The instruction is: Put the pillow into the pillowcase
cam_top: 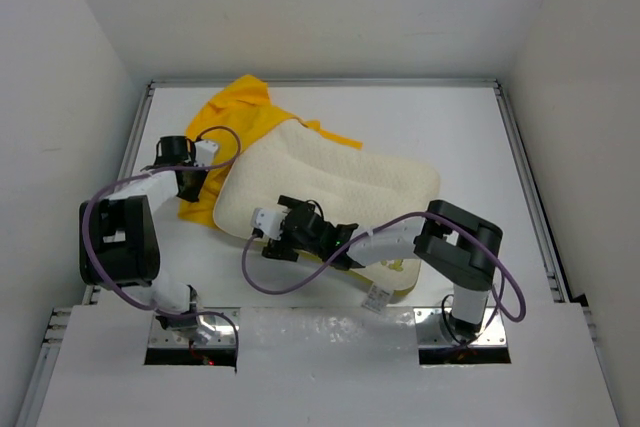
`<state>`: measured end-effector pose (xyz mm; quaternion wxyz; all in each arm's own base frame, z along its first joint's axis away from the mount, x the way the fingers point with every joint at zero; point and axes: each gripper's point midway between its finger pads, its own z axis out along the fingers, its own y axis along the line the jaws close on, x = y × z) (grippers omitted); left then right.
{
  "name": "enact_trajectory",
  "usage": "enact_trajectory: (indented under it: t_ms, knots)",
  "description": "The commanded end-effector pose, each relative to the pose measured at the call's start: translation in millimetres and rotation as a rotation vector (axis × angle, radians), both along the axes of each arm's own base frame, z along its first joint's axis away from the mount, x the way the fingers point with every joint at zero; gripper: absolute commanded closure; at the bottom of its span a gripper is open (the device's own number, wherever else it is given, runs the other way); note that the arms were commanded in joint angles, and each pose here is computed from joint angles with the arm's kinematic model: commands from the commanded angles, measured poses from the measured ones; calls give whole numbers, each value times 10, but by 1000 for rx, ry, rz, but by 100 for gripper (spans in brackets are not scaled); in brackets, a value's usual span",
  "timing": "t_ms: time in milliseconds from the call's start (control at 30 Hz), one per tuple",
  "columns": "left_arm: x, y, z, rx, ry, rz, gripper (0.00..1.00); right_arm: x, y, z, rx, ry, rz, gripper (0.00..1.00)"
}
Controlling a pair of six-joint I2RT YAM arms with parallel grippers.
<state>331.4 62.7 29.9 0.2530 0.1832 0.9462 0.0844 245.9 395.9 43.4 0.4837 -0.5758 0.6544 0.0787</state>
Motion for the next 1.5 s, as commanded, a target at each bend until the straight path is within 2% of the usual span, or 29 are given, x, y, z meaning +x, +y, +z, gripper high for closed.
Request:
enact_trajectory:
  t_ms: [0, 133, 167, 233, 267, 333, 467, 667, 767, 900, 1000, 1067, 1200, 1333, 1467]
  knots:
    - [174, -5, 270, -2, -98, 5, 85, 212, 112, 202, 45, -86, -56, 1]
    - [140, -35, 443, -10, -139, -1, 77, 229, 116, 102, 24, -75, -69, 21]
    - [143, -24, 474, -6, -151, 2, 78, 227, 120, 83, 21, -72, -72, 34]
    - [150, -14, 521, -2, -172, 16, 91, 239, 125, 42, 12, -65, -77, 52]
    - [156, -7, 539, 0, -178, 23, 100, 248, 119, 27, 8, -63, -82, 80]
    - [130, 4, 583, 4, -172, 32, 100, 277, 128, 29, 6, -68, -101, 99]
    - [75, -140, 801, -54, -182, -22, 100, 344, 234, 231, 54, -76, -124, 100]
    - [-66, -306, 1017, -112, -187, -78, 100, 545, 504, 1186, 401, -23, -190, 100]
    - [-143, -447, 1136, -151, -189, -145, 100, 806, 584, 1402, 508, 31, -263, 100]
    - [-268, -629, 1249, -143, -185, -257, 100, 1264, 510, 1371, 588, 104, -400, 100]
    - [-311, -592, 1211, -91, -164, -266, 100, 1400, 449, 1481, 678, 154, -434, 100]
    - [-324, -584, 1203, -83, -160, -268, 100, 1482, 437, 1599, 701, 138, -447, 100]
    - [-330, -802, 1382, -164, -185, -351, 100, 1591, 555, 1497, 671, 159, -467, 100]
    - [-391, -1114, 1550, -257, -198, -478, 100, 1784, 590, 1179, 678, 203, -584, 100]
    - [-488, -1456, 1369, -270, -138, -582, 100, 1998, 424, 1149, 830, 254, -768, 100]
